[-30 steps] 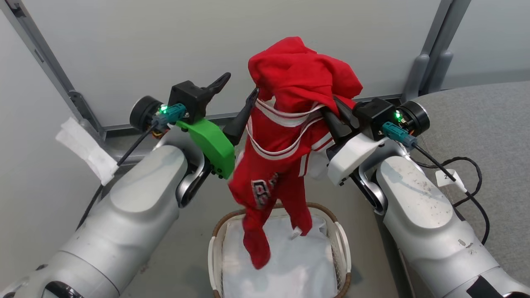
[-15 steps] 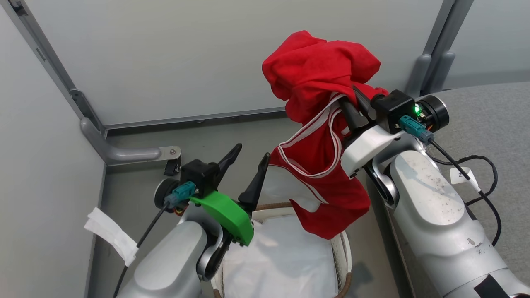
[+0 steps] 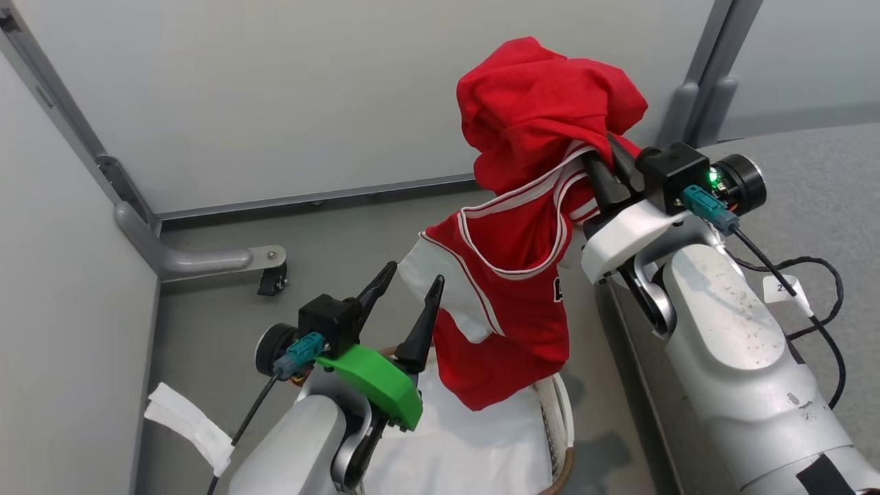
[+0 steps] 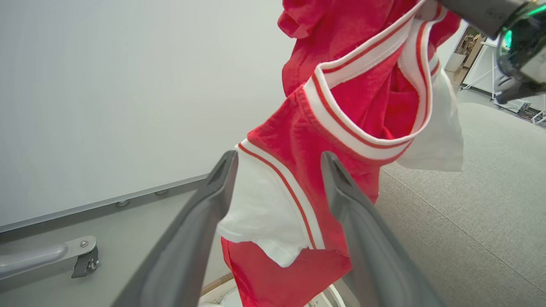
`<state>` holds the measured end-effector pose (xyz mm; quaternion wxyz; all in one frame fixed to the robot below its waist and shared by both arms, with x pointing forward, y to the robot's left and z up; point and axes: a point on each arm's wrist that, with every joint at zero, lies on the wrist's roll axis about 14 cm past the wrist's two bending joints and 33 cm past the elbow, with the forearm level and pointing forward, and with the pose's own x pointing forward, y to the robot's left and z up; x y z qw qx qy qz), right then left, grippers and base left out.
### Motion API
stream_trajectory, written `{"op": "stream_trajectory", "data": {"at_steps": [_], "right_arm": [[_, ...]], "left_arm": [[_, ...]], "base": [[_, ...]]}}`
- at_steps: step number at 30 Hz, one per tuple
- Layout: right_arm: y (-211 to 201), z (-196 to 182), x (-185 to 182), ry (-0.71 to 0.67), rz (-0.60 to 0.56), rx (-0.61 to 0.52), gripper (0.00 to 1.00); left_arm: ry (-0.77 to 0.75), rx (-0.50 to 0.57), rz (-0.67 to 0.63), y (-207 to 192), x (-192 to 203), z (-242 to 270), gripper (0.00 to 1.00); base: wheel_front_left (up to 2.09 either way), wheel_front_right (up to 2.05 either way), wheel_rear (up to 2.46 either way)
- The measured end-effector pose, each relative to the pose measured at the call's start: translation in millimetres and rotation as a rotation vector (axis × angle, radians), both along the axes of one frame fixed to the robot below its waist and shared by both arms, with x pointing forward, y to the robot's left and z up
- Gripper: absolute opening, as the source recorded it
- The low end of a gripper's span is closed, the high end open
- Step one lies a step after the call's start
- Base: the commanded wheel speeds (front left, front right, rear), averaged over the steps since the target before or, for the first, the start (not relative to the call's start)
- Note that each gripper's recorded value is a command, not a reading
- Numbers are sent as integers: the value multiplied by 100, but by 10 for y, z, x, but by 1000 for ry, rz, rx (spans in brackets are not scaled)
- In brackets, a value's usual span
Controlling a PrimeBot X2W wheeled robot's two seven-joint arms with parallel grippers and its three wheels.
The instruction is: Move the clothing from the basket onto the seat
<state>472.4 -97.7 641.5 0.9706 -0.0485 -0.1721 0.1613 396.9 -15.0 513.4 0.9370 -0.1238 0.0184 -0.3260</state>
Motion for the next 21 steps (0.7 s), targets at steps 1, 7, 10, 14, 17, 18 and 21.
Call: {"op": "stream_trajectory", "data": {"at_steps": [1, 7, 10, 14, 17, 18, 21], "right_arm": [[-55, 0, 1, -1, -14, -2, 0], [-395, 28, -16, -10, -93, -12, 0], [-631, 30, -44, -11, -147, -23, 0], [-983, 6, -117, -5, -231, -35, 0], [-1228, -9, -190, -1, -289, -43, 0], [-1309, -19, -217, 2, -310, -48, 0], [-1530, -28, -298, 5, -366, -56, 0]], "left_arm": [[-4, -6, -6, -33, 2, 17, 100], [-15, 2, -62, -247, 5, 4, 100], [-17, 10, -105, -398, -9, -22, 100], [-7, 5, -175, -642, -57, -62, 100], [1, 3, -237, -842, -127, -97, 100], [4, 2, -259, -910, -154, -113, 100], [12, 4, -318, -1082, -223, -157, 100]], "base": [[0, 0, 0], [0, 0, 0], [0, 0, 0], [0, 0, 0], [0, 0, 0], [0, 0, 0], [0, 0, 0]]}}
